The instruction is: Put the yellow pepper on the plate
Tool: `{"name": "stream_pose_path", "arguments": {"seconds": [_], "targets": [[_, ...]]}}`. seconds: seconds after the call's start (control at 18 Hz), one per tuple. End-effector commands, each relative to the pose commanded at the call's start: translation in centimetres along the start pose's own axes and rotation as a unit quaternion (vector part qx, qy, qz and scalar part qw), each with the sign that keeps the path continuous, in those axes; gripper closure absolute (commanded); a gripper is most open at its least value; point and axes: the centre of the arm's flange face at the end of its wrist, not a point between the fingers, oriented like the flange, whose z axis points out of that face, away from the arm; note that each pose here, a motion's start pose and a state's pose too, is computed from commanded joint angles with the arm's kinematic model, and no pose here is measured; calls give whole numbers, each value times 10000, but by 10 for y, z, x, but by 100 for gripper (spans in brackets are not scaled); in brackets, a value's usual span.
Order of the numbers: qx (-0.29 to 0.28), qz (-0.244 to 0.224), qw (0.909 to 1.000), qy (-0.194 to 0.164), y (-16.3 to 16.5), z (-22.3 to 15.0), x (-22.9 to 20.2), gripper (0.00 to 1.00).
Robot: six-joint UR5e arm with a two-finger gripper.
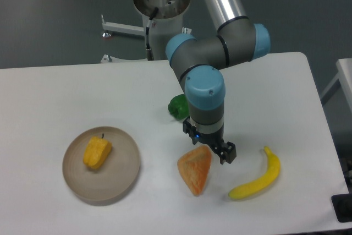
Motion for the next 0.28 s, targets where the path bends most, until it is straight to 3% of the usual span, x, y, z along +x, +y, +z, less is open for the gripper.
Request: {"name": "stream_pose_path", "arguments": {"seconds": [0.28], "targets": [[-21, -35, 10000, 27, 5, 2, -2, 1]]}}
